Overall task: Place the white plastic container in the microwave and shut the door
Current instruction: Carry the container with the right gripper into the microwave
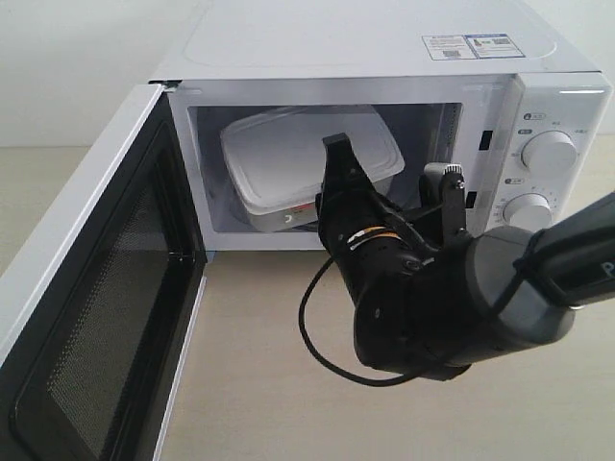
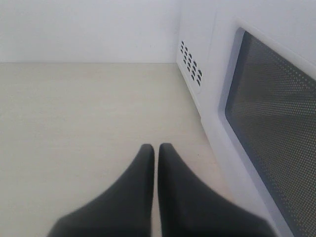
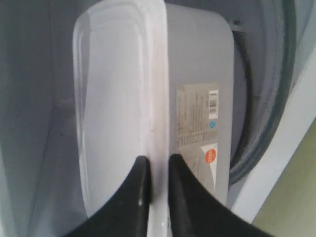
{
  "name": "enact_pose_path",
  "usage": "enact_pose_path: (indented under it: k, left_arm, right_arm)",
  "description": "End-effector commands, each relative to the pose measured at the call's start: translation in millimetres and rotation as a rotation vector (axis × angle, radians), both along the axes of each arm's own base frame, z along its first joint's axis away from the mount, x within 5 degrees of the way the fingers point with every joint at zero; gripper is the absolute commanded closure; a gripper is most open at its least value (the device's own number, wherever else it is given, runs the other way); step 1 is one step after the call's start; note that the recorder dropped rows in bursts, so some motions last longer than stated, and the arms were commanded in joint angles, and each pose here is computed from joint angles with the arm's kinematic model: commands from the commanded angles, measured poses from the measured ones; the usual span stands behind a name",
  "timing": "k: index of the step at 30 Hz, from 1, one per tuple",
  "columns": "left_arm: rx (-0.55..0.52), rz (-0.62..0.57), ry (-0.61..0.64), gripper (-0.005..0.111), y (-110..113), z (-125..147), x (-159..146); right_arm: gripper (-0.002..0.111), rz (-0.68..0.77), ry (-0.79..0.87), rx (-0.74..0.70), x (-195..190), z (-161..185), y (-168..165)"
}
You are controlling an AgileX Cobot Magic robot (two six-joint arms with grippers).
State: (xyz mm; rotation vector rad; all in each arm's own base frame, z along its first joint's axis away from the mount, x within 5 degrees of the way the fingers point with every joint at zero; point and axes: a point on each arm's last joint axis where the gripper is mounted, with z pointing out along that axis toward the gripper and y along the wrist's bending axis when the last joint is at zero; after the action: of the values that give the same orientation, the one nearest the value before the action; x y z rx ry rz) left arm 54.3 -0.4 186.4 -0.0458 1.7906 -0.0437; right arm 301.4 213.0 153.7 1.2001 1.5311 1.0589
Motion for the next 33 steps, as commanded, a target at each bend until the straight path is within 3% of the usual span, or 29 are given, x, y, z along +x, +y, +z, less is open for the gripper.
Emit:
enact_pose_path:
  k: [1, 20, 23, 29, 33]
  left_arm:
    - [-0.006, 0.006, 0.000, 0.103, 0.3, -1.0, 0.0]
    - [-0.006, 0.006, 0.000, 0.103, 0.3, -1.0, 0.0]
    - [-0.006, 0.006, 0.000, 0.103, 0.3, -1.0, 0.0]
    - [-0.006, 0.006, 0.000, 0.103, 0.3, -1.0, 0.0]
    - [-0.006, 0.006, 0.000, 0.103, 0.3, -1.0, 0.0]
  right_arm:
    - [0.108, -0.003, -0.020, 0.003, 13.0, 0.2, 2.0]
    - [0.106, -0.035, -0.030, -0.003, 31.1, -6.0, 0.9]
    - [0.095, -0.034, -0.027, -0.001, 31.1, -6.2, 1.0]
    - [0.055, -0.035, -0.030, -0.001, 31.1, -6.0, 0.9]
    - [0.049, -0.012, -0.038, -0.011, 30.7, -4.6, 2.5]
